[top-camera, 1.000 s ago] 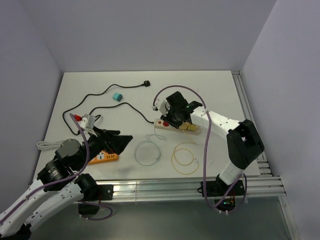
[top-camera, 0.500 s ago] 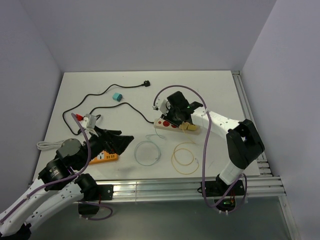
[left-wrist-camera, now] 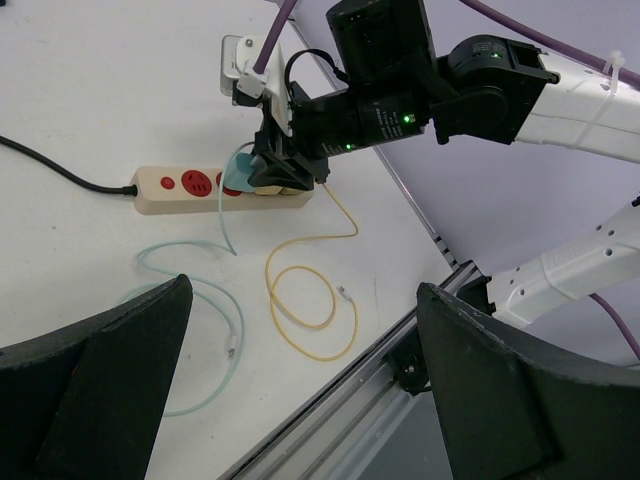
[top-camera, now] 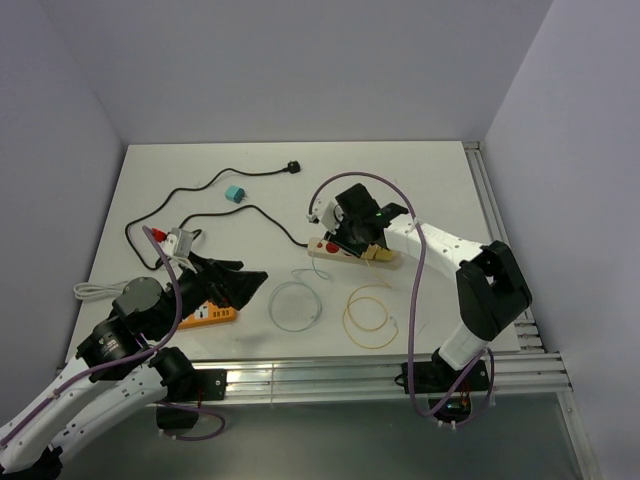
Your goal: Insert the plug
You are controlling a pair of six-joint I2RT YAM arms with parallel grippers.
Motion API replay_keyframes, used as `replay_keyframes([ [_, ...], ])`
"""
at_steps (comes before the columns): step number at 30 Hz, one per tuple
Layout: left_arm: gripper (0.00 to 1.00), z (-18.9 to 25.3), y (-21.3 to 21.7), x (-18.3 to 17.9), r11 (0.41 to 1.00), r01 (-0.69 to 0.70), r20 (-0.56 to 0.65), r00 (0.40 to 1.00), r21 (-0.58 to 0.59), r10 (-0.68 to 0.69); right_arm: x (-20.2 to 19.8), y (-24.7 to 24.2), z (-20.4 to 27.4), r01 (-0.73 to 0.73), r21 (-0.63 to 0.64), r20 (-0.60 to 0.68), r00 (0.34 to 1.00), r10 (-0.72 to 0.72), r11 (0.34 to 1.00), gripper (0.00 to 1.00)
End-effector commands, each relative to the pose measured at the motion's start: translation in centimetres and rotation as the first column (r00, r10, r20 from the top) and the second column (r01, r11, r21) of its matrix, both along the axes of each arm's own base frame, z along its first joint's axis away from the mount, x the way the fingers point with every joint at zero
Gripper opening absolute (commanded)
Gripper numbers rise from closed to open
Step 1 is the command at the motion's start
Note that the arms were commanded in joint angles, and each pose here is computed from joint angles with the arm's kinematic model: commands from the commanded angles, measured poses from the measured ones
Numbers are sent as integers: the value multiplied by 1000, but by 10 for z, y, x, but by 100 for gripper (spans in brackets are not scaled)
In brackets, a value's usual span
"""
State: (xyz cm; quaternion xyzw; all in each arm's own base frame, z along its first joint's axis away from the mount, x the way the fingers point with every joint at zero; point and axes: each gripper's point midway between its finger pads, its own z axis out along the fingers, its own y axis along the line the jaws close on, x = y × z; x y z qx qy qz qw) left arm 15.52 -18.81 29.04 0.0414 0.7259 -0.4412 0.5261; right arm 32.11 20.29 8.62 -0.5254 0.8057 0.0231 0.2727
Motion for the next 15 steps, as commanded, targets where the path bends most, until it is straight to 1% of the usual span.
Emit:
replay_keyframes([
  [1,100,14,-2,-1,999,11,32,999,-32,-10,-12,-2,10,-11,6,-9,1000,11,1000,0],
  [10,100,14,-2,-2,999,16,31,999,-35,-15,-13,3,1,-31,11,-25,999,31,999,0],
  [15,100,13,-2,-1,999,16,30,999,-32,-15,-4,6,-2,-25,16,7,1000,25,1000,0],
])
